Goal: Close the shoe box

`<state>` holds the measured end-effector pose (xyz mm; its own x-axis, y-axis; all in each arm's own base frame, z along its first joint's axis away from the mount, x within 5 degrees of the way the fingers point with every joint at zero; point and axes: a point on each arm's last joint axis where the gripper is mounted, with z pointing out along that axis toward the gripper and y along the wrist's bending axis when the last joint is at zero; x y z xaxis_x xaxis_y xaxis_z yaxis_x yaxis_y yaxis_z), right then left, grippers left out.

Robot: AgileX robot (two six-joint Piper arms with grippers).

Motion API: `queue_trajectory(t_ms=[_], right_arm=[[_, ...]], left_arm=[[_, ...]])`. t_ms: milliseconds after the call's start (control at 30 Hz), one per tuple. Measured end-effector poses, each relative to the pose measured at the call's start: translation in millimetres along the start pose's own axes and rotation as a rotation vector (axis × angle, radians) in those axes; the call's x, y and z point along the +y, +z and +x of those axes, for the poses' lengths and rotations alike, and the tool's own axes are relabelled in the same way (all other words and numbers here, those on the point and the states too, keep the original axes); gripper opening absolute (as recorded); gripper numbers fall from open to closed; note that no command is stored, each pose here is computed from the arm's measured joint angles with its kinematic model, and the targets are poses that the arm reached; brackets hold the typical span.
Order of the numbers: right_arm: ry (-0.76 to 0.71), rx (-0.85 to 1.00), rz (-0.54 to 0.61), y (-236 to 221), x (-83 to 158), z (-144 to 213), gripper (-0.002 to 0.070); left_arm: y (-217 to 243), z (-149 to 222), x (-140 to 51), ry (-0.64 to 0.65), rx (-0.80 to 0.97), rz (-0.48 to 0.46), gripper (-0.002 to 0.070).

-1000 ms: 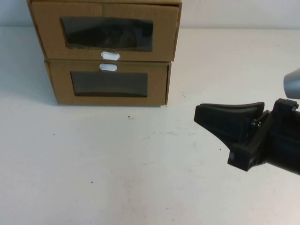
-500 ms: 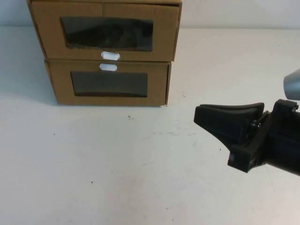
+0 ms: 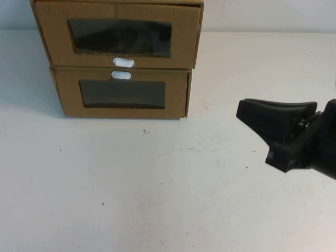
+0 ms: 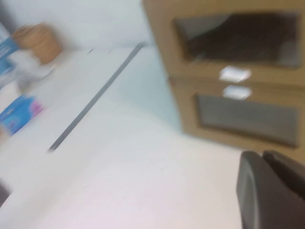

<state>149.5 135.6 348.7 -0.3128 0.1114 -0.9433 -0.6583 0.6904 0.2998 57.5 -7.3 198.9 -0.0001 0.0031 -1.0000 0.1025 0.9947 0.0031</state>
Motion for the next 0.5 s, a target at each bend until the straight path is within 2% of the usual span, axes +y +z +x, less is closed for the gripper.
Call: queue_trajectory(t_ms=[100,267,400,500], right_arm=[[-0.021,-0.027,0.051,-1,-4,-3,-0.0011],[-0.135,-0.024,0.143,-4,-17,5,-0.0011],[-0.140,-0.072,0.285,-37,-43,17,-0.0011],[-0.124,-0.112,0.414,-70,-59,42,-0.0011]], left_arm=[[0,0,0.0,0.000,0.000,0.000,-0.0002],[0,0,0.0,0.000,0.000,0.000,-0.0002],[0,0,0.0,0.000,0.000,0.000,-0.0002],[0,0,0.0,0.000,0.000,0.000,-0.0002]])
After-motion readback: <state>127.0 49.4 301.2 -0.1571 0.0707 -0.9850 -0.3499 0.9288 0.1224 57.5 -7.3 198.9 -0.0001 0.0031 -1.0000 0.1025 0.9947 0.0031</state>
